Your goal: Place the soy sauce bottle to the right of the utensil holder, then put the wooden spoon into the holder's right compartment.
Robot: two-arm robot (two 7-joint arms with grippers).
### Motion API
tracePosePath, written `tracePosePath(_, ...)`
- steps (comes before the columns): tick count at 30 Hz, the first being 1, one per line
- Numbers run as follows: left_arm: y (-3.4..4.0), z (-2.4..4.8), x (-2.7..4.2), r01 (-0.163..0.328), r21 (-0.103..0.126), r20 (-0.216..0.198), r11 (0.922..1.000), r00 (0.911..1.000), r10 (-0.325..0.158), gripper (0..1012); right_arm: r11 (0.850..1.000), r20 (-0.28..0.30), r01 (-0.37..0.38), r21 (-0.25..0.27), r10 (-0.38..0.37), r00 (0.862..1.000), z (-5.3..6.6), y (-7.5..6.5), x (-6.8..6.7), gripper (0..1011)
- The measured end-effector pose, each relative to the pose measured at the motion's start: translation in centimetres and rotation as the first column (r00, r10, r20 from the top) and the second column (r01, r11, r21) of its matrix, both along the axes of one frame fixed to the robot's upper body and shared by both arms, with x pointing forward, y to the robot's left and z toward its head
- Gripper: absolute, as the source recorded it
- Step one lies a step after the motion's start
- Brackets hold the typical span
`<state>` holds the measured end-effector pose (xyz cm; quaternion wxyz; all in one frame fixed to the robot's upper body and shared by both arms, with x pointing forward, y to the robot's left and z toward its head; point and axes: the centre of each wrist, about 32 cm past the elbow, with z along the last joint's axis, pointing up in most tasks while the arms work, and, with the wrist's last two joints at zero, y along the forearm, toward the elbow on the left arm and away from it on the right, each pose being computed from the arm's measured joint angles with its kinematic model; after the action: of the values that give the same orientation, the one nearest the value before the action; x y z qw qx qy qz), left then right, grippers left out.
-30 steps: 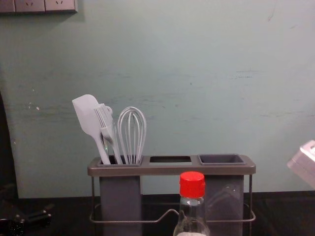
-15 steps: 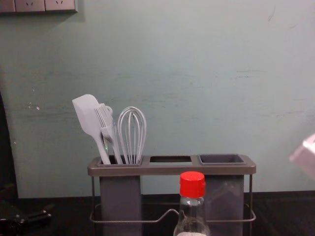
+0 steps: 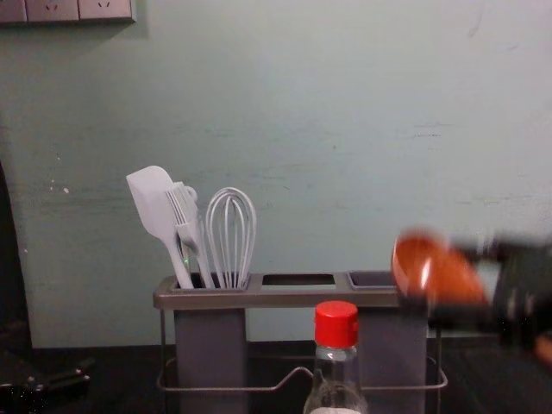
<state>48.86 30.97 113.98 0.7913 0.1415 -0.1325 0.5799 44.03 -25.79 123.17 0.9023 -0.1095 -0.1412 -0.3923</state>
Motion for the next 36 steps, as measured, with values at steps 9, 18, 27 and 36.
tracePosePath(9, 0.00, 0.00, 0.00, 0.000, 0.000, 0.000, 1.0000, 1.0000, 0.000, 1005, 0.982, 0.235, 0.033, 0.186, -0.077, 0.969, 2.0, 0.3, 0.6, 836)
tracePosePath(18, 0.00, 0.00, 0.00, 0.000, 0.000, 0.000, 1.0000, 1.0000, 0.000, 1005, 0.931, 0.299, -0.034, 0.364, -0.082, 0.951, 2.5, 1.6, 5.1, 836)
tracePosePath(27, 0.00, 0.00, 0.00, 0.000, 0.000, 0.000, 1.0000, 1.0000, 0.000, 1005, 0.875, 0.227, -0.093, 0.475, -0.019, 0.974, 2.4, 3.4, 10.3, 836)
tracePosePath(36, 0.00, 0.00, 0.00, 0.000, 0.000, 0.000, 1.0000, 1.0000, 0.000, 1005, 0.839, 0.127, -0.109, 0.534, 0.048, 0.991, 1.8, 4.2, 13.3, 836)
